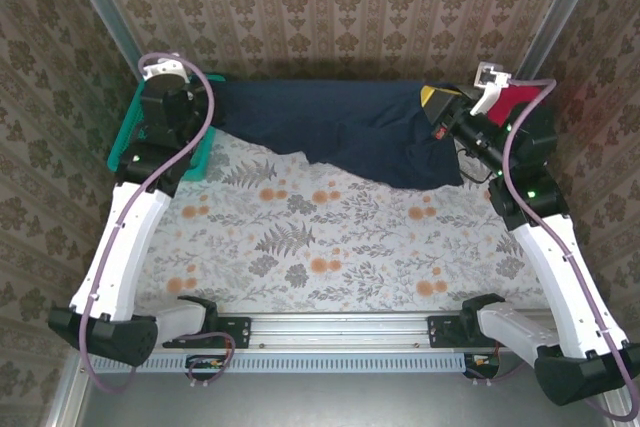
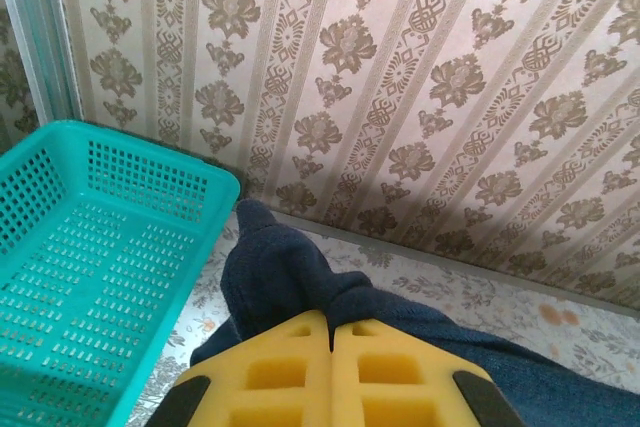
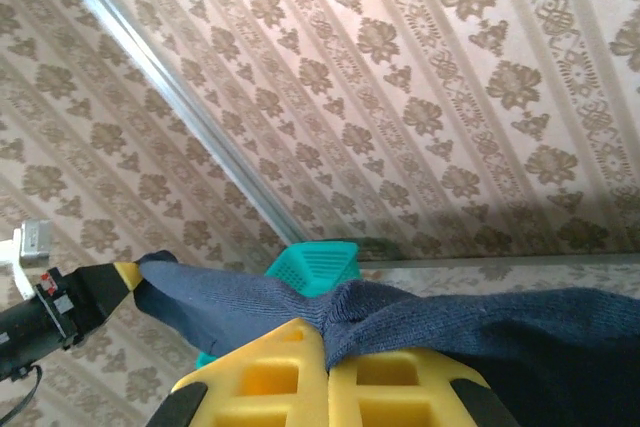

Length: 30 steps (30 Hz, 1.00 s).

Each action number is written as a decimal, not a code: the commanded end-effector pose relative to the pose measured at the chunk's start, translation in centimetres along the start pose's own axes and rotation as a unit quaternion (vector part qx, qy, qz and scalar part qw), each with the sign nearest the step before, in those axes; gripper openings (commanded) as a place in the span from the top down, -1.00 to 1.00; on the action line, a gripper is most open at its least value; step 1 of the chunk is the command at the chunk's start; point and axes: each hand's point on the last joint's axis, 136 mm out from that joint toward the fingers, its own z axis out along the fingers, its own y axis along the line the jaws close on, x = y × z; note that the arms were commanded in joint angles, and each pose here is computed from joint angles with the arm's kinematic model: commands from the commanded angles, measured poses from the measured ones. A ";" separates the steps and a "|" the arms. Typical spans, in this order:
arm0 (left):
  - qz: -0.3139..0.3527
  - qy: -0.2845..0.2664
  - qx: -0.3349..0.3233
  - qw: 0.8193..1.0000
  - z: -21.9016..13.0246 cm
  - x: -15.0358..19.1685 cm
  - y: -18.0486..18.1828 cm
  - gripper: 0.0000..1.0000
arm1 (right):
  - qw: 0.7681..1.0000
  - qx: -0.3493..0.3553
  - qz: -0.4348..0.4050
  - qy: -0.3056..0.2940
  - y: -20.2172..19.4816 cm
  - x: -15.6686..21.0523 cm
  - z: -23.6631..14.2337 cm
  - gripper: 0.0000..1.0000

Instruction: Fold and stack the t-shirts

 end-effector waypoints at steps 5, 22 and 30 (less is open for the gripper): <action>0.046 0.029 -0.043 0.998 0.6 1.1 2.2 1.00 | 0.999 0.032 -0.001 0.036 -2.0 2.2 0.1 1.00; 0.015 0.299 -0.080 0.951 21.5 18.9 6.2 1.00 | 0.952 0.203 0.040 0.224 -21.4 17.4 12.1 1.00; -0.005 0.284 -0.066 0.957 25.0 17.6 3.4 -0.54 | 0.946 0.248 0.018 0.210 -25.1 16.8 15.6 0.00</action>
